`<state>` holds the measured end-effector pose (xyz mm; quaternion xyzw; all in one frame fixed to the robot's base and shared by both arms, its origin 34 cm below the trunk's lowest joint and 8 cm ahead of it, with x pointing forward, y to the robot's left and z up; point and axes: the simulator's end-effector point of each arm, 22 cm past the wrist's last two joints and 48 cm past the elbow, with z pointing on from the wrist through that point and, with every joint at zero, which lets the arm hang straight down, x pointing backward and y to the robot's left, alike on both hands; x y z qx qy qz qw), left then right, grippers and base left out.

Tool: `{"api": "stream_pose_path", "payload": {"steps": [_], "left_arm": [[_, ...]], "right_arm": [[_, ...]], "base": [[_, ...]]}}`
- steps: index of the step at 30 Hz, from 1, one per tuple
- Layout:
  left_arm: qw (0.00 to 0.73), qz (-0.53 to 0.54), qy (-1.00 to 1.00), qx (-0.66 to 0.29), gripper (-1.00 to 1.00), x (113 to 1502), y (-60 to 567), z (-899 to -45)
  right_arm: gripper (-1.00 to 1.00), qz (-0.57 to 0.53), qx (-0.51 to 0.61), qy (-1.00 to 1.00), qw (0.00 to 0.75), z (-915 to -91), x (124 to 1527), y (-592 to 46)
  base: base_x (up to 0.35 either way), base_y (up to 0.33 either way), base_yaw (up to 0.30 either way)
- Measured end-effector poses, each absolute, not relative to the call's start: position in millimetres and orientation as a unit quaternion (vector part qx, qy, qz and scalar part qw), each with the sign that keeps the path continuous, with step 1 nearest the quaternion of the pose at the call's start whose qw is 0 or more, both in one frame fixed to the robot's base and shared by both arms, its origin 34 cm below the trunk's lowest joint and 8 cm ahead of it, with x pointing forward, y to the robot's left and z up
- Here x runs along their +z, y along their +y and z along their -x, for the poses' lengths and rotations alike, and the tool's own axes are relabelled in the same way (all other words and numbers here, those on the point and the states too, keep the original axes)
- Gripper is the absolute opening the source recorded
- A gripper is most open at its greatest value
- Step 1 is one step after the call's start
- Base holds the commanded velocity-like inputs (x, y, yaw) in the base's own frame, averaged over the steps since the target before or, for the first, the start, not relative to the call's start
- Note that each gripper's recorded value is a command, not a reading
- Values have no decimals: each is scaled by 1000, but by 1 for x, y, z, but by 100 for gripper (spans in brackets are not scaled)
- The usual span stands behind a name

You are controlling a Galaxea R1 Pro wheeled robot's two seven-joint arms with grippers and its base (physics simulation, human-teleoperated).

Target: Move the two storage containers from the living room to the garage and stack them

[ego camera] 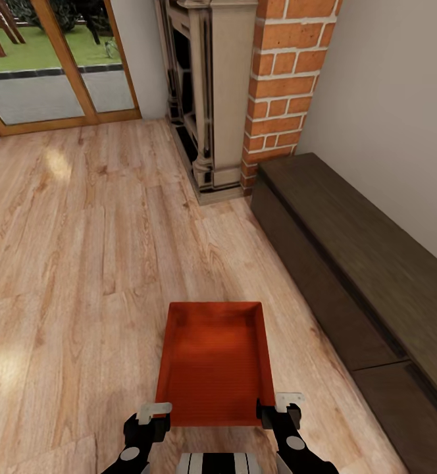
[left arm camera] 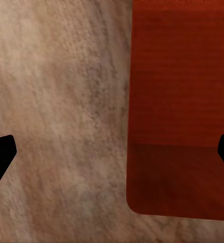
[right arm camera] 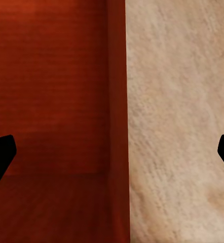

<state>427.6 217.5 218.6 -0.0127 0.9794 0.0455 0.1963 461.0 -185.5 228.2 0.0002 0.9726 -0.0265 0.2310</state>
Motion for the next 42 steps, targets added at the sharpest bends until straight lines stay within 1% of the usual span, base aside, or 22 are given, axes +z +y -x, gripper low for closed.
{"api": "stream_pose_path", "payload": {"steps": [37, 42], "left_arm": [[192, 15, 980, 47, 100, 218, 219, -426], [205, 16, 978, 43, 100, 221, 216, -439]], "right_arm": [[100, -1, -27, 972, 232, -461, 228, -186], [100, -1, -27, 972, 232, -461, 228, -186]], "base": [[0, 0, 0], [0, 0, 0]]}}
